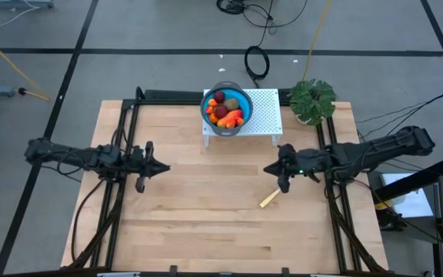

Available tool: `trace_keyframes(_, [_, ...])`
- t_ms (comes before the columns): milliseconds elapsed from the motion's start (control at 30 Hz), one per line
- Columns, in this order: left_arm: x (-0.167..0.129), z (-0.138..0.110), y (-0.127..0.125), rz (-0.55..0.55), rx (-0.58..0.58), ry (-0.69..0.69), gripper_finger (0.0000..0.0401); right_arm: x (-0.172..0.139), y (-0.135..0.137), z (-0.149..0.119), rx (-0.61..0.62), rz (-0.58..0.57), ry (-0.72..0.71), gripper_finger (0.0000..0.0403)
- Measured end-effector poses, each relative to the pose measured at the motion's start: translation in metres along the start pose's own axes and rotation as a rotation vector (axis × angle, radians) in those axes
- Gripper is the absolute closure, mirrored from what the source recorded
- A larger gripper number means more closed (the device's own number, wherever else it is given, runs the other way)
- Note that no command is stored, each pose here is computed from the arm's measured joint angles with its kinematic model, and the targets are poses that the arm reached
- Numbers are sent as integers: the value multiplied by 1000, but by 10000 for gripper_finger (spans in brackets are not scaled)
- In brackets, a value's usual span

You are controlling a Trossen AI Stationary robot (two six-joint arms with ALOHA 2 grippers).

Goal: Pick & Place Fruit
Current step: Put the yellow kitchen knife on the shelf

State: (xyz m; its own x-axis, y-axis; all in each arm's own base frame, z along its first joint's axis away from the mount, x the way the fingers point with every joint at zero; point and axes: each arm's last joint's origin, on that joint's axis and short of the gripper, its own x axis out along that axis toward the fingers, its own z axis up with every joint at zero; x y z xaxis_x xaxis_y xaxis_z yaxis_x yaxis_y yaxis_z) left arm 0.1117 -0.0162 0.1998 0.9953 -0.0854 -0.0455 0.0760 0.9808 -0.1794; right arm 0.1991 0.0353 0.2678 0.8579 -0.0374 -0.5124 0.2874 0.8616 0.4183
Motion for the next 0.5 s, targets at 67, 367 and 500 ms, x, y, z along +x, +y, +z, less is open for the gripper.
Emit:
trace_keyframes(67, [-2, -3, 0, -10, 1, -13, 396, 2, 7, 2, 6, -44, 21, 403])
trace_keyframes(367, [-5, -13, 2, -41, 42, -20, 388, 18, 37, 6, 120, -201, 96, 403])
trace_keyframes(500, [-5, -13, 2, -40, 75, -18, 398, 28, 45, 3, 214, -305, 162, 403])
